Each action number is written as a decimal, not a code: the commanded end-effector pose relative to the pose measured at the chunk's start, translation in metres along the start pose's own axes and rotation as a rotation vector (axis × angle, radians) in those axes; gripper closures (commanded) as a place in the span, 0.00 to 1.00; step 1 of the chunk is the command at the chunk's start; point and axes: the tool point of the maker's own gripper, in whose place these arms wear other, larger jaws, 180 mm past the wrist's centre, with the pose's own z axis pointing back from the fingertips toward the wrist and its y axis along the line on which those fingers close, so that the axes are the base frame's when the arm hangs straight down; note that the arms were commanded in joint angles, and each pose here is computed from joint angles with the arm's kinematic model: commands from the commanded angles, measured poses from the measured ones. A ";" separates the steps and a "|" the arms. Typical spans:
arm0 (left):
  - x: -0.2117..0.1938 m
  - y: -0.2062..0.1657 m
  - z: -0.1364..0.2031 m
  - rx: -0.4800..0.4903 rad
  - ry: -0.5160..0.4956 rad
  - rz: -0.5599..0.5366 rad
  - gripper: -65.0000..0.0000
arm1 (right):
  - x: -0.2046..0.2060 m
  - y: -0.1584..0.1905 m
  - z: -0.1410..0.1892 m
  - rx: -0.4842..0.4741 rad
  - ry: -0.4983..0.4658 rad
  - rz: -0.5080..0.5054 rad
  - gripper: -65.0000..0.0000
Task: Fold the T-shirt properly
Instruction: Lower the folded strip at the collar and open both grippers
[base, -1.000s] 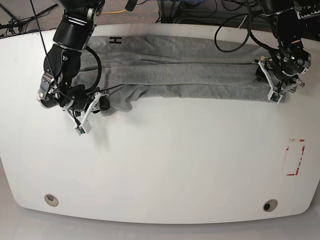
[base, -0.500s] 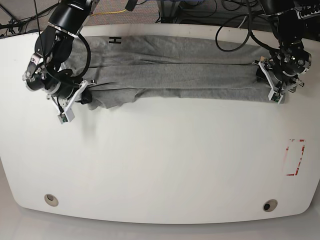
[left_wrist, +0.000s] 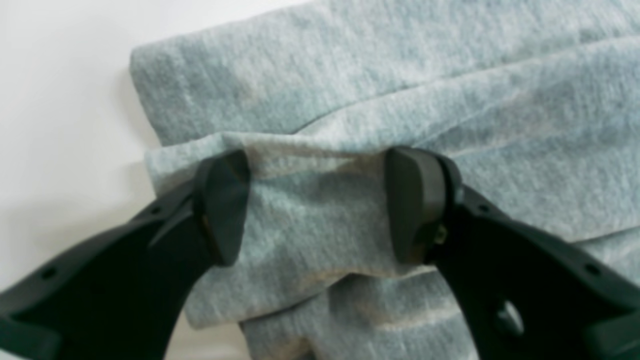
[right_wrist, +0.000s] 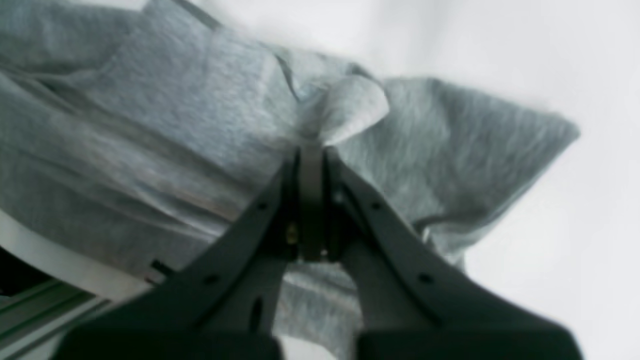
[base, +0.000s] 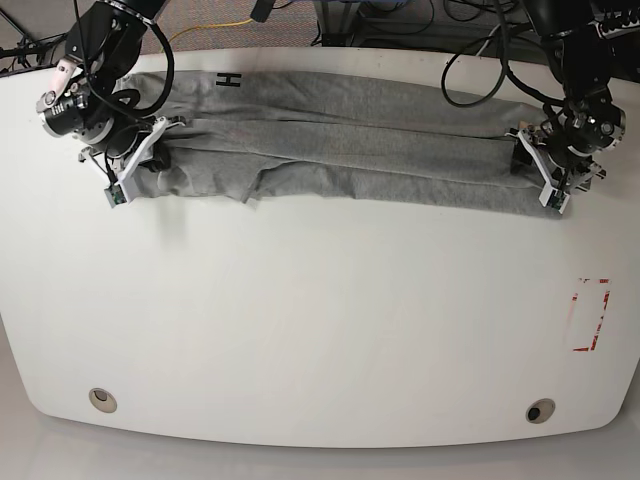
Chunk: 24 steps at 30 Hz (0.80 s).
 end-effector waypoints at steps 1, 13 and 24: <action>-0.017 0.010 0.002 0.033 0.085 -0.028 0.38 | 0.009 -0.008 0.006 -0.029 -0.026 0.021 0.99; 0.040 -0.002 0.022 -0.032 -0.115 0.012 0.37 | 0.002 -0.046 0.034 -0.168 -0.048 -0.049 0.21; 0.067 0.036 0.068 -0.031 -0.225 0.194 0.37 | 0.000 0.007 0.013 0.088 -0.116 -0.161 0.41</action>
